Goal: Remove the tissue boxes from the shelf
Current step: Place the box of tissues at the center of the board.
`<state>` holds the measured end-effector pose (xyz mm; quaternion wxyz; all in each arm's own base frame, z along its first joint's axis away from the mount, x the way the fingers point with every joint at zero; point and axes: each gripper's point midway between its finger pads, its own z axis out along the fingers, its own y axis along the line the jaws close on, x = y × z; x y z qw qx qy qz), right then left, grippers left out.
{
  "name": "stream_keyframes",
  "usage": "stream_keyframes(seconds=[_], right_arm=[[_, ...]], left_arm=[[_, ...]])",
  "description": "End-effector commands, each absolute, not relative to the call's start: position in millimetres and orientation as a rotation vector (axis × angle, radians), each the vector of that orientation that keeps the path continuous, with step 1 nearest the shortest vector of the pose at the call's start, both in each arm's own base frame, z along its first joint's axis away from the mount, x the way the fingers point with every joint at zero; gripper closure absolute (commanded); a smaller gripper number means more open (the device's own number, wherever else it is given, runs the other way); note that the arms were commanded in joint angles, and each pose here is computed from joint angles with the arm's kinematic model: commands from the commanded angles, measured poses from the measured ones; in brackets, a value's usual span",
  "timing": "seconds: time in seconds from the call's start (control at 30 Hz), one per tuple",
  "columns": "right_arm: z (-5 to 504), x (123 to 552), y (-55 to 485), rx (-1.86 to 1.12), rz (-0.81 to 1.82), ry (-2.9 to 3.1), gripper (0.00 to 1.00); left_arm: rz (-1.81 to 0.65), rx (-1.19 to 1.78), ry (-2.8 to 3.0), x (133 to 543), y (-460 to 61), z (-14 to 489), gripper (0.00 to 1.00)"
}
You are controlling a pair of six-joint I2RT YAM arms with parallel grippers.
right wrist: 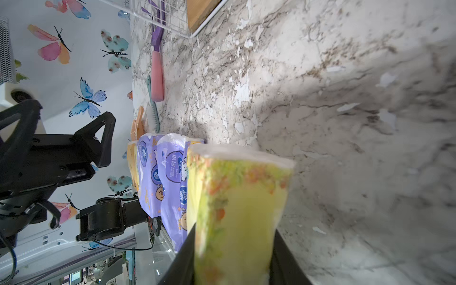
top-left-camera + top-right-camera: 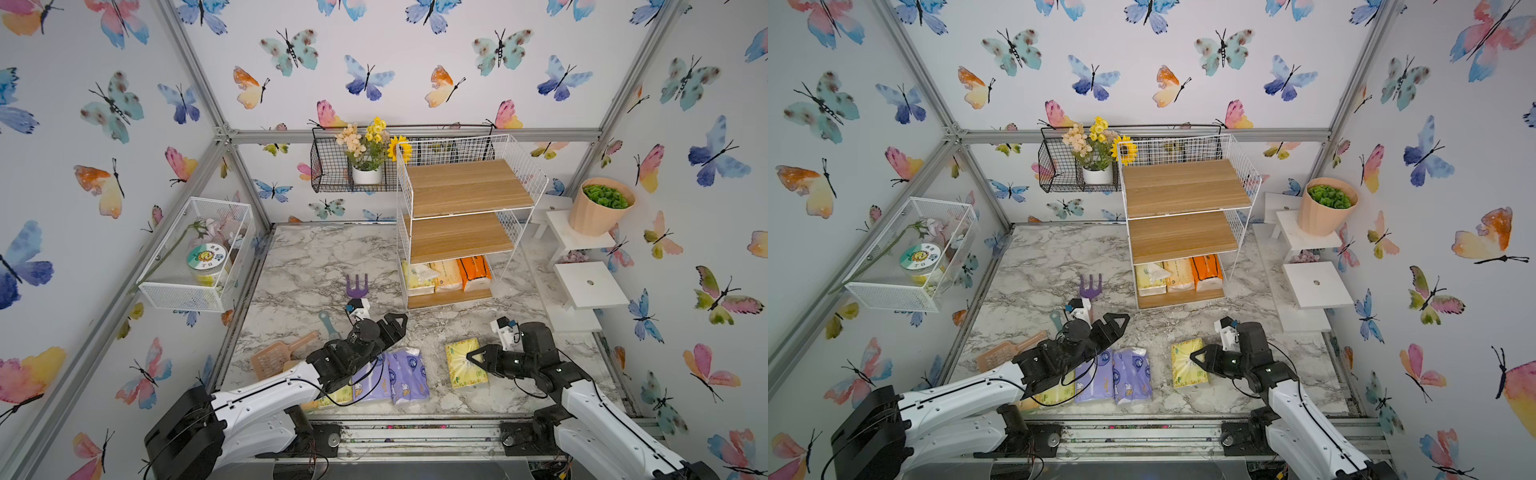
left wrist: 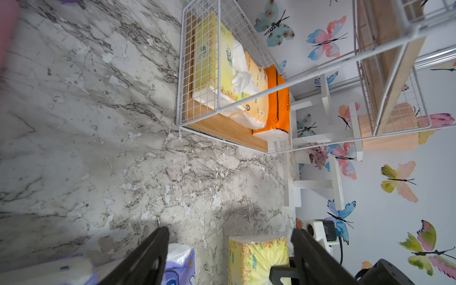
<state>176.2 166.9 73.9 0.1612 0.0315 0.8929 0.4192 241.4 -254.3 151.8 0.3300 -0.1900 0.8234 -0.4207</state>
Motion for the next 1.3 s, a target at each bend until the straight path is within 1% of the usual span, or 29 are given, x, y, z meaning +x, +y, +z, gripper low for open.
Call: stream_keyframes(seconds=[0.0, 0.17, 0.27, 0.3, 0.33, 0.4, 0.43, 0.5, 0.57, 0.63, 0.7, 0.83, 0.97, 1.07, 1.27], right_arm=[[74.3, 185.1, 170.8, 0.074, 1.178, 2.517, 0.88], [65.2, 181.1, 182.3, 0.037, 1.157, 2.552, 0.87], [60.7, 177.8, 193.4, 0.014, 1.165, 2.562, 0.85], [58.5, 176.7, 195.8, 0.015, 1.170, 2.567, 0.81], [56.5, 176.0, 196.7, 0.014, 1.164, 2.575, 0.74], [49.4, 177.0, 189.7, 0.020, 1.081, 2.612, 0.54], [47.4, 178.5, 184.6, 0.026, 1.026, 2.626, 0.48], [43.6, 182.4, 167.2, 0.048, 0.858, 2.662, 0.39], [44.0, 185.7, 151.5, 0.086, 0.727, 2.673, 0.36], [47.5, 186.3, 144.9, 0.105, 0.687, 2.660, 0.36], [52.0, 184.1, 149.9, 0.105, 0.749, 2.635, 0.39], [48.9, 172.0, 161.3, 0.054, 0.852, 2.676, 0.52], [46.2, 164.0, 180.8, -0.005, 1.005, 2.690, 0.61], [53.0, 165.5, 191.4, -0.027, 1.065, 2.663, 0.64], [55.6, 164.3, 212.5, -0.046, 1.156, 2.648, 0.66]], left_arm=[[-1.069, -0.526, 2.133, 248.6, -250.9, 154.2, 0.18], [-1.064, -0.533, 2.138, 249.9, -251.6, 152.4, 0.19], [-1.065, -0.536, 2.140, 250.6, -253.0, 152.2, 0.19], [-1.066, -0.537, 2.141, 250.8, -253.5, 152.2, 0.19], [-1.067, -0.536, 2.143, 250.7, -253.8, 152.0, 0.19], [-1.069, -0.536, 2.142, 250.9, -254.2, 152.7, 0.19], [-1.071, -0.534, 2.142, 250.6, -254.7, 152.8, 0.19], [-1.074, -0.528, 2.140, 250.6, -255.0, 154.0, 0.19], [-1.083, -0.515, 2.132, 250.8, -256.3, 157.7, 0.19], [-1.087, -0.505, 2.128, 250.7, -256.8, 159.7, 0.19], [-1.093, -0.497, 2.120, 250.5, -257.1, 162.7, 0.19], [-1.101, -0.485, 2.112, 250.5, -257.7, 165.6, 0.19], [-1.111, -0.483, 2.115, 249.6, -259.2, 164.4, 0.19], [-1.117, -0.481, 2.112, 248.8, -259.0, 165.6, 0.19], [-1.106, -0.502, 2.098, 248.4, -252.1, 165.4, 0.19]])
